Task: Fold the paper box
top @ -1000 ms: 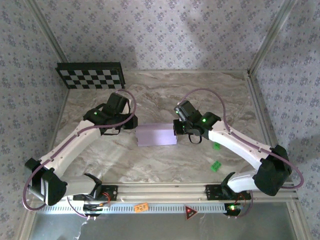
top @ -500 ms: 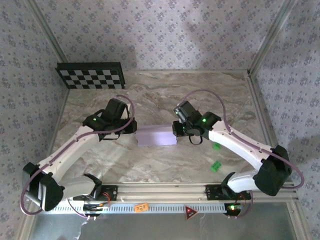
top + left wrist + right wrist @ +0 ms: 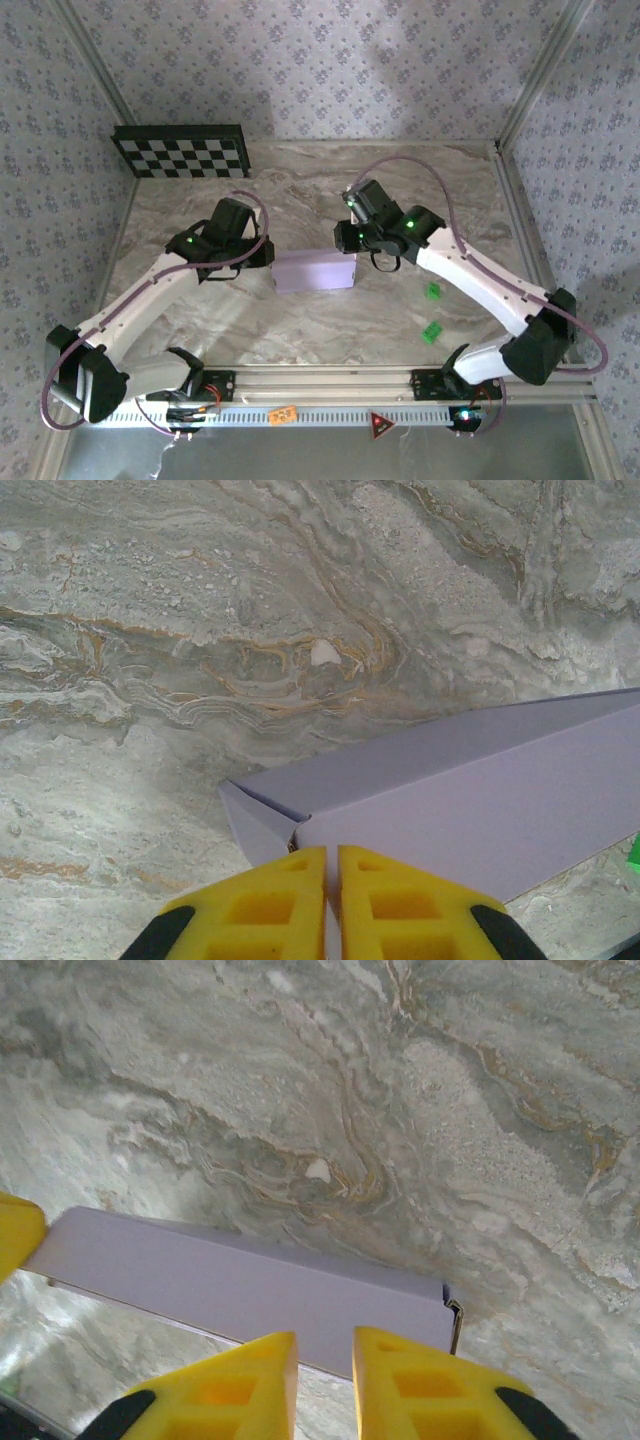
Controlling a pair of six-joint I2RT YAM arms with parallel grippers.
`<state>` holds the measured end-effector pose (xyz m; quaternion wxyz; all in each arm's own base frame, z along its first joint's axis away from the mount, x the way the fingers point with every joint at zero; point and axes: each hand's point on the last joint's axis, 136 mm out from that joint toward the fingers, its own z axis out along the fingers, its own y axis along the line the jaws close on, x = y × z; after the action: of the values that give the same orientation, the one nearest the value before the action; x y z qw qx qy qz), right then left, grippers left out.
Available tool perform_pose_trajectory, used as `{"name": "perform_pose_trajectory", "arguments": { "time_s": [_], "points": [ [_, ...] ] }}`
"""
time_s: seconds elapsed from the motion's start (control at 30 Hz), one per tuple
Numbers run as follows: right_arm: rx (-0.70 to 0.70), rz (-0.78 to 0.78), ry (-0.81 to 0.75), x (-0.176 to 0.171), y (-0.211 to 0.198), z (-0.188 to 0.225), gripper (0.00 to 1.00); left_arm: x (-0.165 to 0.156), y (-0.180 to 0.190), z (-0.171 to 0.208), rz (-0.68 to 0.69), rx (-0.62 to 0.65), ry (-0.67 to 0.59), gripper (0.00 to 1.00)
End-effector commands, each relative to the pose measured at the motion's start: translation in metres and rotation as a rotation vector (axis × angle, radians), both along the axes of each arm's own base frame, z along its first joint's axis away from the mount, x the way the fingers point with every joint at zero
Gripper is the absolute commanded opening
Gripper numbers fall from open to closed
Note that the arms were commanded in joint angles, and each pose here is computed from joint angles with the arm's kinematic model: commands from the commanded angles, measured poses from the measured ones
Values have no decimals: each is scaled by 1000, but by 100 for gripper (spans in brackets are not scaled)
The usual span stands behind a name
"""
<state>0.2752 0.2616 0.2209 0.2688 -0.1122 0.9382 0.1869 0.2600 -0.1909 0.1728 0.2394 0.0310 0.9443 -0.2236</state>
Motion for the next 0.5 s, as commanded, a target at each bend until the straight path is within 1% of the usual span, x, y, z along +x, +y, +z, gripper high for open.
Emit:
{"name": "perform_pose_trajectory", "arguments": {
  "time_s": [0.0, 0.13, 0.17, 0.2, 0.3, 0.33, 0.47],
  "points": [
    [-44, 20, 60, -5, 0, -24, 19, -8, 9, -13, 16, 33, 44, 12],
    [-81, 13, 125, -16, -8, -60, 14, -10, 9, -17, 15, 34, 53, 12],
    [-96, 15, 158, -24, -13, -75, 14, -9, 9, -15, 13, 33, 49, 12],
    [-89, 14, 167, -26, -12, -77, 14, -8, 8, -12, 12, 30, 41, 12],
    [-81, 7, 149, -22, -10, -66, 13, -3, 6, 2, 6, 22, 12, 12],
    [-55, 8, 114, -15, -5, -47, 13, -1, 5, 10, 6, 16, -6, 12],
    [-41, 24, 74, -8, 1, -22, 13, 3, 3, 37, -2, -4, -57, 18]
  ]
}}
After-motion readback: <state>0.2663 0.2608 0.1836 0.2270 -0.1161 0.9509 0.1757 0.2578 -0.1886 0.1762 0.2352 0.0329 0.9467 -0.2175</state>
